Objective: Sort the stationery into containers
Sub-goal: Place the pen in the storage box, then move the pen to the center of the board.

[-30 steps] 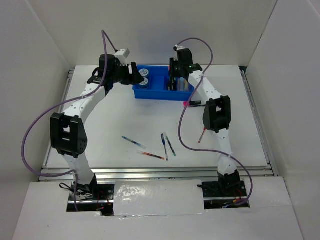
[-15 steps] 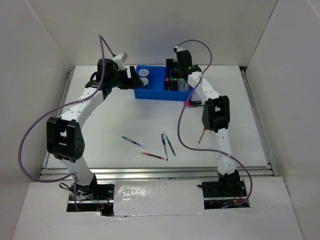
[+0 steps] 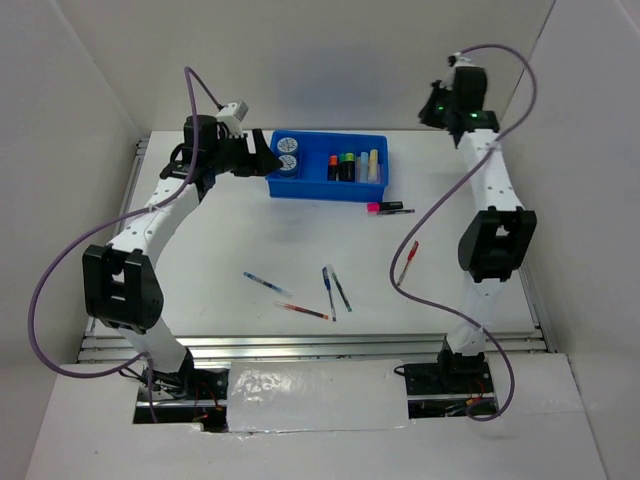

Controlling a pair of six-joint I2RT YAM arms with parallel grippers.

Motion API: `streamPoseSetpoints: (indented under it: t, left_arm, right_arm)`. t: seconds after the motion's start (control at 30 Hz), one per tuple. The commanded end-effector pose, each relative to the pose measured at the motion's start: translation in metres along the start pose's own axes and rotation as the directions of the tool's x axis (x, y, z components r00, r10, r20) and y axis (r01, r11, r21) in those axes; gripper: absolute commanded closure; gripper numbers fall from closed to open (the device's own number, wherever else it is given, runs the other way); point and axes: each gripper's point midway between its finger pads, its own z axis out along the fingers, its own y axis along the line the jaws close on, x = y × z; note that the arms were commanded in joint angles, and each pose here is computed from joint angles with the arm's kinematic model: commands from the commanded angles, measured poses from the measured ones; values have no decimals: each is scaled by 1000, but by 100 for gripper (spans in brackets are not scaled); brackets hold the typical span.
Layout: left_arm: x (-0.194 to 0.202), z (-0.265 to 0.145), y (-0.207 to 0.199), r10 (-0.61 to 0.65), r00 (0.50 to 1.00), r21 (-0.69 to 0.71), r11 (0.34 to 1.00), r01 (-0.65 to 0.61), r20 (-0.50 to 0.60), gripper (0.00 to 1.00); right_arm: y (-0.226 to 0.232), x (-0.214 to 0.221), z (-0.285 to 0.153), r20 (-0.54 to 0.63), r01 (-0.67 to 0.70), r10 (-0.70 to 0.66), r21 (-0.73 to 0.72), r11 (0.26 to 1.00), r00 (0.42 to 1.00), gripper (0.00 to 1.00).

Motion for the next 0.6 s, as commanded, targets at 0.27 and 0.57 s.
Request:
streamPoseSetpoints:
  t: [0.27,0.57]
  left_arm:
    - [-22,-27,-8,19,998,0,1000,-19,58,16]
    - [-19,-31,-3,5,999,9,1000,-6,50,16]
  right_arm:
    - [-77,95,27,-310,-170,153,-28,985,938,100]
    - [-85,142,48,-436,-321,242,-117,940,867,100]
